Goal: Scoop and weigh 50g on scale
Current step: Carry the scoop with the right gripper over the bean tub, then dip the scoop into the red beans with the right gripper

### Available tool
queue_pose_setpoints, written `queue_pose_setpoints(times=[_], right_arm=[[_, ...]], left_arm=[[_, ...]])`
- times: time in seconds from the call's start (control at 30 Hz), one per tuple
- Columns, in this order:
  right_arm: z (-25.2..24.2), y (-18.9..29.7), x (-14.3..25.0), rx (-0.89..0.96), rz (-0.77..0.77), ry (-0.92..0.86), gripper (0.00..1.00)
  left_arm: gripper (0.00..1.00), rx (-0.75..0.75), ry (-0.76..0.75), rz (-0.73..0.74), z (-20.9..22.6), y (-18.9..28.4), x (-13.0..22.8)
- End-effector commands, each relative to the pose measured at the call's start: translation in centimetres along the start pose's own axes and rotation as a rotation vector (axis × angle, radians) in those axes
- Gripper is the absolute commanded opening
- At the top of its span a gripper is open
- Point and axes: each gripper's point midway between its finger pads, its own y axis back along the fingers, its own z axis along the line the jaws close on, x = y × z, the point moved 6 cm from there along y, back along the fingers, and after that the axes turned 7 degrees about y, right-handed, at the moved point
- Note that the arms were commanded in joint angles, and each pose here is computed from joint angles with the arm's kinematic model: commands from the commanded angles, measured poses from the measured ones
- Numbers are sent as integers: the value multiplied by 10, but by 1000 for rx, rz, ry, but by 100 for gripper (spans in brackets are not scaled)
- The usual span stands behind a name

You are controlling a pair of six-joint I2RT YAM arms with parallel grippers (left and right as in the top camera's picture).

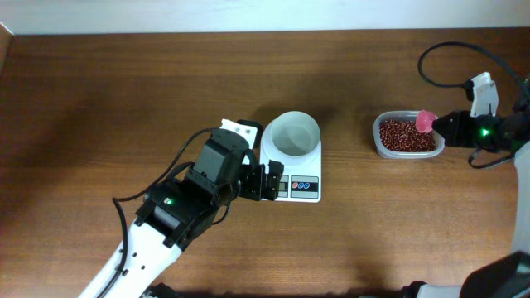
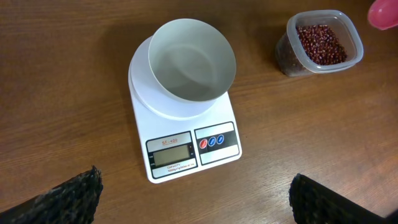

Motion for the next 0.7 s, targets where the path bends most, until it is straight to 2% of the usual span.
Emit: queue_pose_setpoints(times=[0.0, 0.27, 0.67], right_arm=[[-15, -13, -2, 16, 18, -19, 4], [-48, -36, 0, 147, 69, -12, 4], [-60, -65, 21, 100, 176, -72, 4]], left_arm=[[99, 8, -23, -32, -3, 8, -6], [99, 8, -23, -32, -4, 8, -6], [99, 8, -23, -32, -3, 8, -6]])
